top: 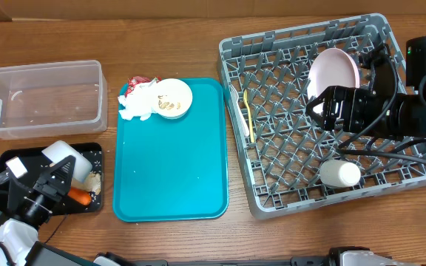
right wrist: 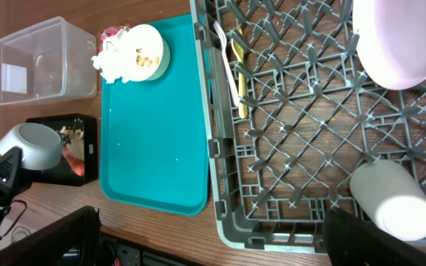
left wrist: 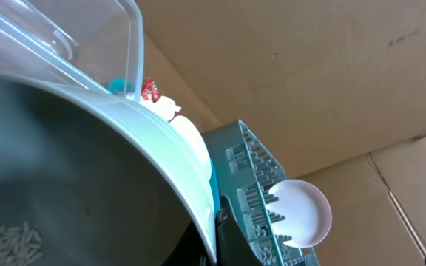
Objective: Sort waste into correct bins and load items into the dishwasher rack
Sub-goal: 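Tip the bowl over the black tray to empty the shells, then carry the empty bowl right and set it in the rack's front left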
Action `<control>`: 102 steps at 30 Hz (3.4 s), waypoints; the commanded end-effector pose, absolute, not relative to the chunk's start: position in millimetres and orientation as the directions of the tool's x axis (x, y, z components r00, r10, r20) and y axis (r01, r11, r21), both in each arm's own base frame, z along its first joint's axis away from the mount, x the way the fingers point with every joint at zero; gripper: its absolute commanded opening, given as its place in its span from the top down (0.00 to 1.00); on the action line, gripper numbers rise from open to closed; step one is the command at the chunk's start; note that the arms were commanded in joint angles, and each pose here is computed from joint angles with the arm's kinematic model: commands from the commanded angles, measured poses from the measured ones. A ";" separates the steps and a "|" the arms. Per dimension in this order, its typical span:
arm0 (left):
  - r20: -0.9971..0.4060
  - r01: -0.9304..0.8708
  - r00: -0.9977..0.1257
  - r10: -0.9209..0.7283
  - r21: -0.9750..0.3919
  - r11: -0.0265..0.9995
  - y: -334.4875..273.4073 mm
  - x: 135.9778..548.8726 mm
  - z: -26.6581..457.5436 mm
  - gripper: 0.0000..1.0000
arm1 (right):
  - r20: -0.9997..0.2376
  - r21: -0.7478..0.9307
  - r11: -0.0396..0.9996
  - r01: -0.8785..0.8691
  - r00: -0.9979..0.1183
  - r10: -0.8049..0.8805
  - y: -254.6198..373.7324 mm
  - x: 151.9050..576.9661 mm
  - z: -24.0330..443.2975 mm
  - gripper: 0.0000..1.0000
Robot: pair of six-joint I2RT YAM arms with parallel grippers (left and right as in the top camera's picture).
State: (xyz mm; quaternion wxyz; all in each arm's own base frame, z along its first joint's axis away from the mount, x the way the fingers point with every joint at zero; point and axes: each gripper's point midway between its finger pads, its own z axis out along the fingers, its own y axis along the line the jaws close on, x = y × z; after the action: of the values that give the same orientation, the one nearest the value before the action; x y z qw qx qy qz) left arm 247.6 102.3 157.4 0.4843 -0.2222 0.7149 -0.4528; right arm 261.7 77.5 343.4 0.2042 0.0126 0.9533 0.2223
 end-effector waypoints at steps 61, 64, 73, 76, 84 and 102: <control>-0.708 0.557 -0.658 -0.257 -0.687 0.466 -86.9 346.9 239.0 0.96 | -0.393 0.423 0.903 -0.074 -0.913 0.109 77.8 259.8 344.8 0.00; -0.755 0.608 -0.593 -0.280 -0.648 0.460 -125.5 366.2 269.2 0.96 | -0.393 0.423 0.903 -0.074 -0.913 0.109 77.8 259.8 344.8 0.00; -0.743 0.682 -0.574 -0.343 -0.666 0.302 -236.4 389.4 263.3 0.96 | -0.393 0.423 0.903 -0.074 -0.913 0.109 77.8 259.9 344.8 0.00; -0.725 0.688 -0.587 -0.361 -0.681 0.250 -262.3 395.9 249.8 0.96 | -0.393 0.423 0.903 -0.074 -0.913 0.109 77.8 259.8 344.7 0.00; -0.738 0.741 -0.619 -0.266 -0.662 0.113 -333.9 401.8 230.0 0.96 | -0.393 0.424 0.903 -0.074 -0.913 0.109 77.8 259.8 344.8 0.00; -0.673 0.650 -0.678 -0.295 -0.737 0.186 -351.0 425.4 187.9 0.96 | -0.393 0.424 0.903 -0.074 -0.913 0.109 77.8 259.8 344.8 0.00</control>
State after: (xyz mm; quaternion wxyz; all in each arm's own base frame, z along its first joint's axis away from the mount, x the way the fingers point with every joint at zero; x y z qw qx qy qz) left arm 420.7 -346.6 187.9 0.3730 0.1396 0.6715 -0.6249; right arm 261.6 77.5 342.8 0.2032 0.0129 0.9535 0.2220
